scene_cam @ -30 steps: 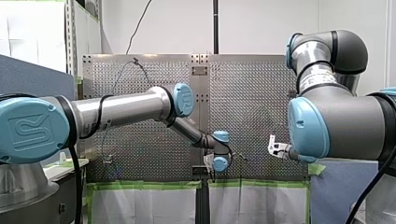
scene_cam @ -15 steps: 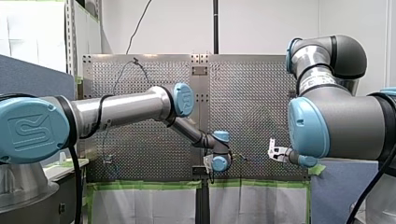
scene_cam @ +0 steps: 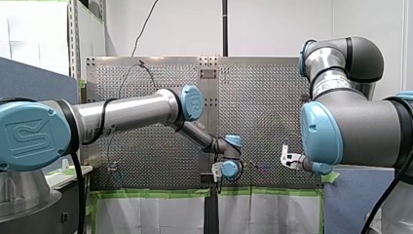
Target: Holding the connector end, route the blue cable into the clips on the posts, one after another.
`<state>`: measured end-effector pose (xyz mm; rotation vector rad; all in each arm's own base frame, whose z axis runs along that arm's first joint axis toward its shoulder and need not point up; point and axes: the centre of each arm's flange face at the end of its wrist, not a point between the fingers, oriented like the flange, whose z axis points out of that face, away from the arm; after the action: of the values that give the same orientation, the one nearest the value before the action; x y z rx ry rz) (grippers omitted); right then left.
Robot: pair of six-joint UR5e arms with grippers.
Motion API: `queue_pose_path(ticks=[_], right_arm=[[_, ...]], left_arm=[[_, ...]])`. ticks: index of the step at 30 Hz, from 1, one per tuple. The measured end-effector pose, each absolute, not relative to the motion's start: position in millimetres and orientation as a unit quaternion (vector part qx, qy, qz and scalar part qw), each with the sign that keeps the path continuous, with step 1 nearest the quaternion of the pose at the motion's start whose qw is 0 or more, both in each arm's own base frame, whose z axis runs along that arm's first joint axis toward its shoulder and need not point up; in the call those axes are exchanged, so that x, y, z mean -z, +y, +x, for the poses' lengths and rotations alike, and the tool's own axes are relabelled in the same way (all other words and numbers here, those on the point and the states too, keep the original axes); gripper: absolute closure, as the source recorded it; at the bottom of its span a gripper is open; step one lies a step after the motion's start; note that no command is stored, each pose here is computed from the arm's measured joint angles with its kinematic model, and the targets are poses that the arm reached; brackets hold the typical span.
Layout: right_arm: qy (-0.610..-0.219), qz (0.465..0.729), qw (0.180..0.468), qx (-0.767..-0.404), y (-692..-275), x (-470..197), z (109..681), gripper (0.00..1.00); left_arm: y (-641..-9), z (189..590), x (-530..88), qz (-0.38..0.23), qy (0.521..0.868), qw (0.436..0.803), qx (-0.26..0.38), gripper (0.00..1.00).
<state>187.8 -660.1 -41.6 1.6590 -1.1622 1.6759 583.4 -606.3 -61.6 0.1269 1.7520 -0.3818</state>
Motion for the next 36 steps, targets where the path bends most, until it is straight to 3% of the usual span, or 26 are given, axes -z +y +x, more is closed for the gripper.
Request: queue_pose_path(ticks=[9,21,36], right_arm=[[-0.429,0.610,0.249,-0.618,-661,42,185,1.00],[-0.430,0.612,0.244,-0.617,-659,43,185,1.00],[-0.435,0.616,0.236,-0.612,-656,44,187,1.00]], left_arm=[[-613,575,42,0.065,0.780,0.591,0.194,0.00],[-617,540,47,0.104,0.815,0.540,0.182,0.00],[-631,512,-9,0.117,0.791,0.553,0.233,0.00]])
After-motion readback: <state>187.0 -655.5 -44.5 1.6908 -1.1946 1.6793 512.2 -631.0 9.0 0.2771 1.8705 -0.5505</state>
